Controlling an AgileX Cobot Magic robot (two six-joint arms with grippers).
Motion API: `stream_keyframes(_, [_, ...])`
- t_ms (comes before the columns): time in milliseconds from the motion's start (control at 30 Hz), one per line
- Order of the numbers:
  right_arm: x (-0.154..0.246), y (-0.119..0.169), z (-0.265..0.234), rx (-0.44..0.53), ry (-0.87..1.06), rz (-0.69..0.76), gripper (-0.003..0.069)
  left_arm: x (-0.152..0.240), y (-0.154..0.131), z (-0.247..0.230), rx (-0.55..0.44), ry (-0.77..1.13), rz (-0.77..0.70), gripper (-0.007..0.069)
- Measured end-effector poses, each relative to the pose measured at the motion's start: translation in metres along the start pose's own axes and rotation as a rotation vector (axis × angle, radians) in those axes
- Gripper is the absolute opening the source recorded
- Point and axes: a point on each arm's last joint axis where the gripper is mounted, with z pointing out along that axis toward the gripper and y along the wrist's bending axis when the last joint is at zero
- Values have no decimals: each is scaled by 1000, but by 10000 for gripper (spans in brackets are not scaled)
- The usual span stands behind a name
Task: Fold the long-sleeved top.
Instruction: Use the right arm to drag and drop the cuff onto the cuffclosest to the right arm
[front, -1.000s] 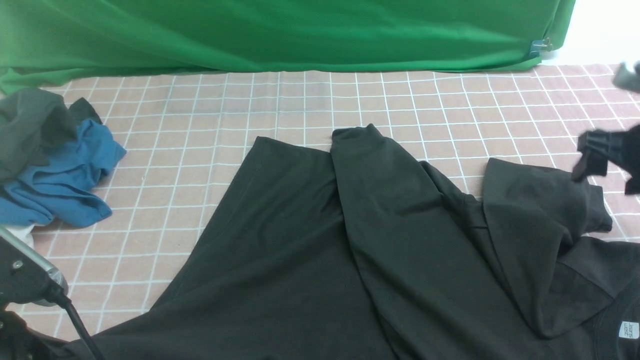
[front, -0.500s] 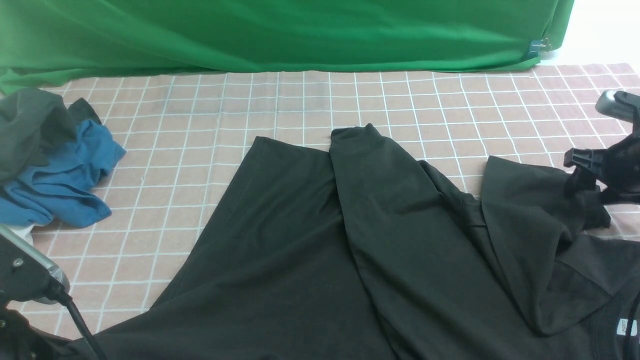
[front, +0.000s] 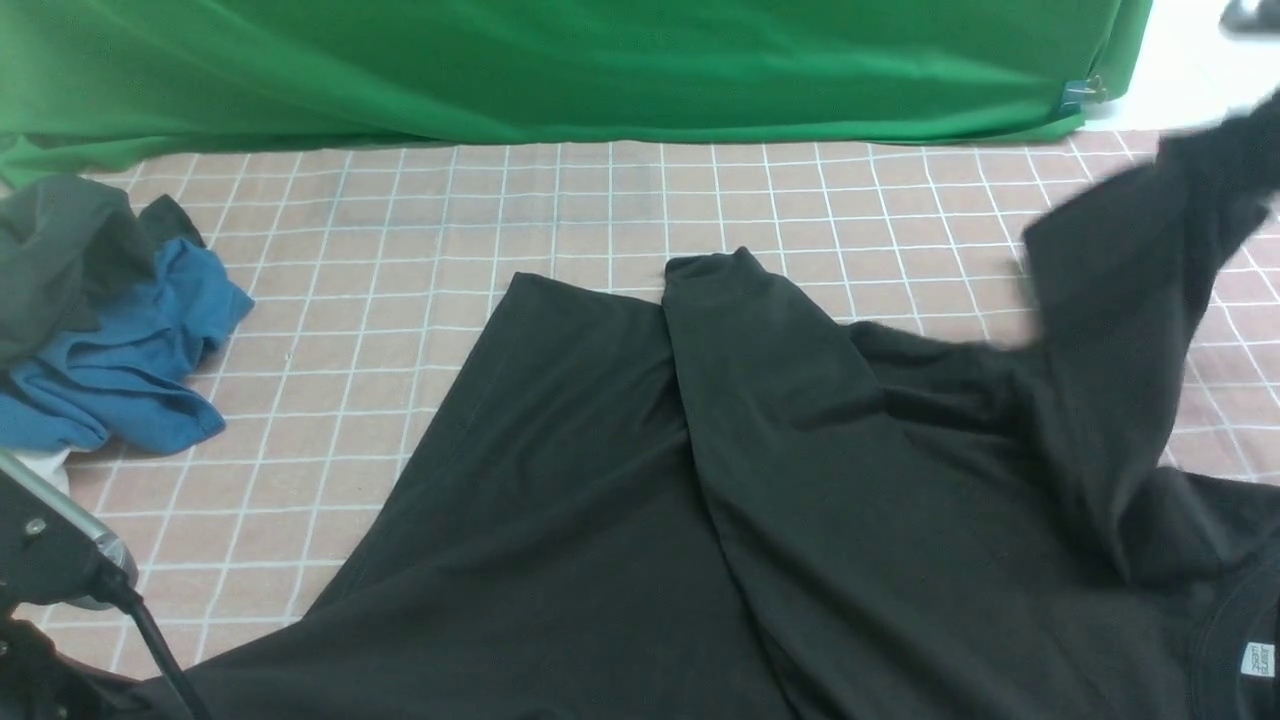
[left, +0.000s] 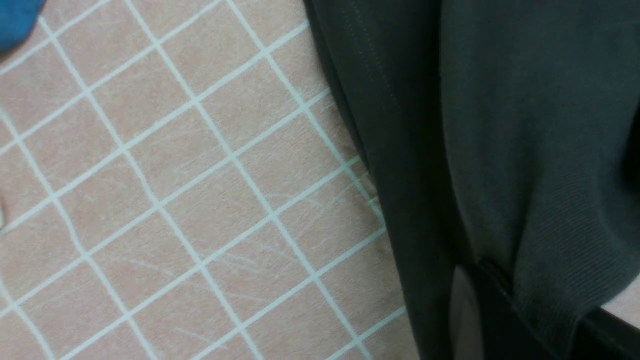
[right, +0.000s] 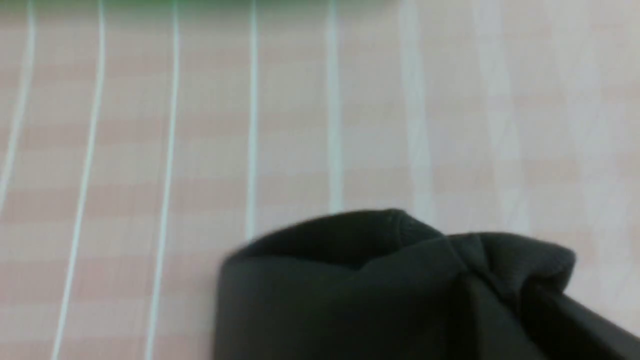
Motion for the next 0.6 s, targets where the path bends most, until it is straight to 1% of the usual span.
stream_keyframes(100, [-31,-13,4,55,-150,-38,71,1,2,0,-17,13,12,21])
stream_keyframes(167, [-43,-18,8,83,-218,-69,71,1,2,0,-17,14,13,21])
stream_keyframes(200, [-44,-19,9,86,-223,-72,71,1,2,0,-17,14,13,21])
stream_keyframes(367, [-75,-29,4,193,-457,-155,71,1,1,0,-15,12,11,21])
stream_keyframes(500, [-85,-31,-2,233,-521,-208,71,1,1,0,-15,12,8,21])
stream_keyframes(600, [-82,-29,0,214,-475,-224,71,1,1,0,-15,12,8,21])
